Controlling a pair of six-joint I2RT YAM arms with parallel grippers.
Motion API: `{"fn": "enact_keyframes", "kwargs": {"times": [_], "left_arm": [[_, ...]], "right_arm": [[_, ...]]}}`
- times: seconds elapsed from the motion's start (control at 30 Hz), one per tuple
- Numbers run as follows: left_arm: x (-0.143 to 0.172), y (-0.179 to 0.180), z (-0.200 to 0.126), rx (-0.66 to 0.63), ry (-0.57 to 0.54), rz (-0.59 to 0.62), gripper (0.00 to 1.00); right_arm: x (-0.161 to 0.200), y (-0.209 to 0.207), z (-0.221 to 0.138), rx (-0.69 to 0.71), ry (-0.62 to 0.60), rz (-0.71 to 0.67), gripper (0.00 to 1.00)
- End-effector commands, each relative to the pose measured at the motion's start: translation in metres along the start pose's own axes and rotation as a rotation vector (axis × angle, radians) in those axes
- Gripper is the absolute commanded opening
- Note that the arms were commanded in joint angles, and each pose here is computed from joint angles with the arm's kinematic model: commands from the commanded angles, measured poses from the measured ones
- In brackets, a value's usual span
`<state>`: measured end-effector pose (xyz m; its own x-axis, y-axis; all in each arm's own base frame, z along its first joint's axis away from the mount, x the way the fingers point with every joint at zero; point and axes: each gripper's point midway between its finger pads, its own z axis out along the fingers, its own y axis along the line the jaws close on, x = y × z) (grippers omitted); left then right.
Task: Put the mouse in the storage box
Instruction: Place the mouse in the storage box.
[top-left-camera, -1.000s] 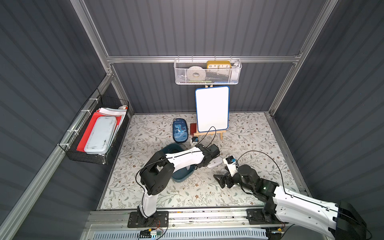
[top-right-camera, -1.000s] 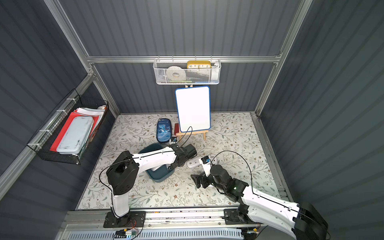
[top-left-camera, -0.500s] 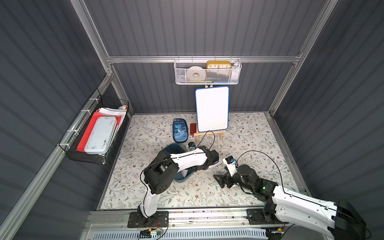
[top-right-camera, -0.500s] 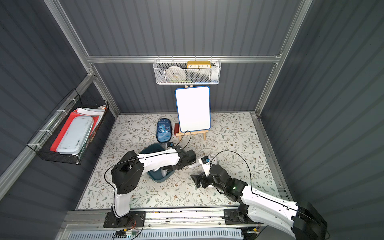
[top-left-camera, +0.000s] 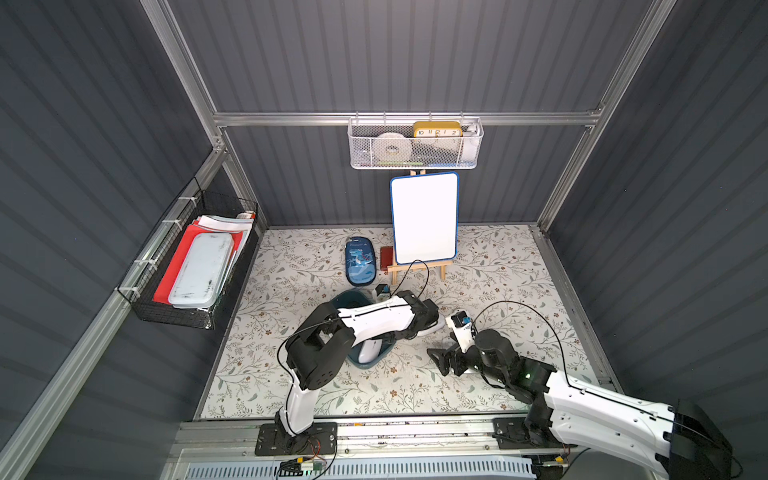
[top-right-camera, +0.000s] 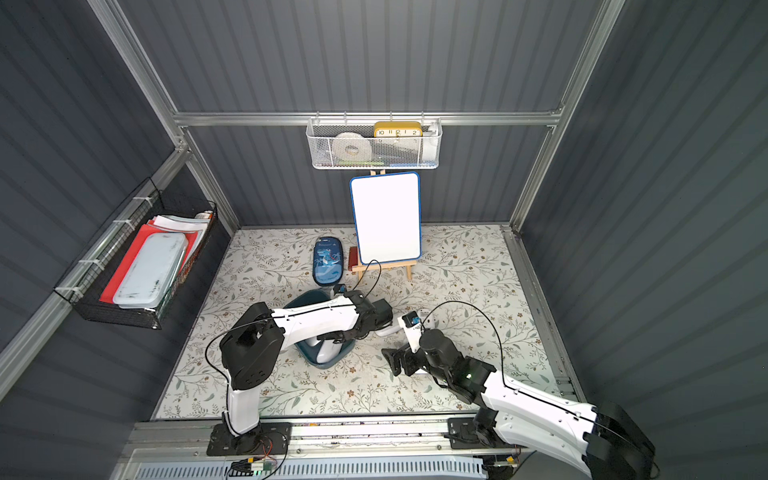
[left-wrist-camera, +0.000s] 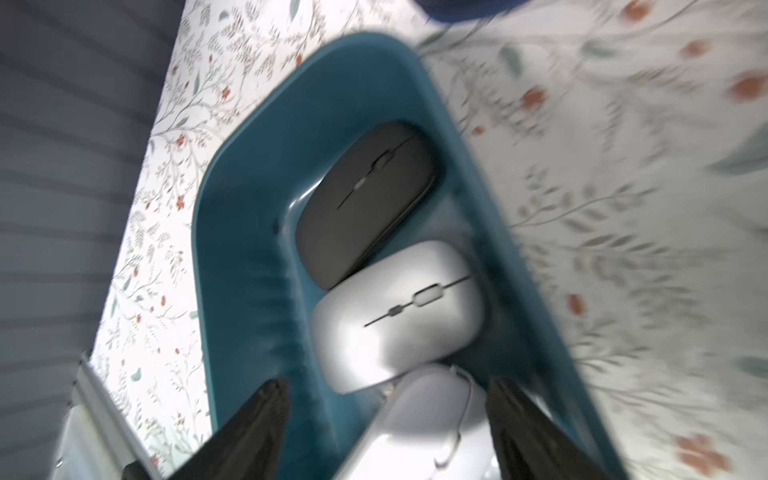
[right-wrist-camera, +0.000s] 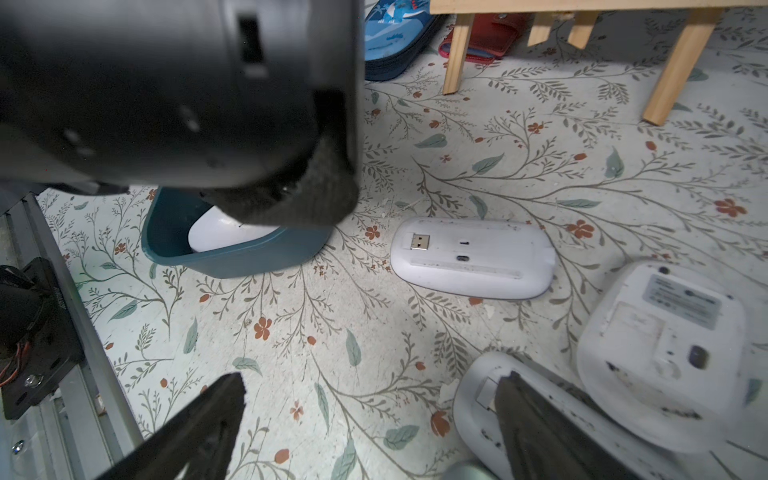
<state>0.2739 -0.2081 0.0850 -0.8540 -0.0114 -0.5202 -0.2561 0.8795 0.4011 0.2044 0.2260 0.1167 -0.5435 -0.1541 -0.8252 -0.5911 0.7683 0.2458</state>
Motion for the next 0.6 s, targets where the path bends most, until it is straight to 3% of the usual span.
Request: {"fn": "enact_keyframes", "kwargs": {"times": [0.0, 0.27, 0.57], "left_arm": [[-0.025, -0.002, -0.029, 0.108, -0.046, -0.051, 0.84], [-0.051, 0.001, -0.067, 0.313, -0.108, -0.125, 0.88], [-0.062, 0.029, -0.104, 0.602, -0.181, -0.213, 0.92]], "right_arm": [[-0.014, 0.002, -0.002, 0.007, -0.03, 0.008, 0.98], [-0.017, -0.008, 0.008, 0.1, 0.077, 0.06, 0.98], [-0.01, -0.016, 0.038, 0.096, 0.393, 0.038, 0.94]]}}
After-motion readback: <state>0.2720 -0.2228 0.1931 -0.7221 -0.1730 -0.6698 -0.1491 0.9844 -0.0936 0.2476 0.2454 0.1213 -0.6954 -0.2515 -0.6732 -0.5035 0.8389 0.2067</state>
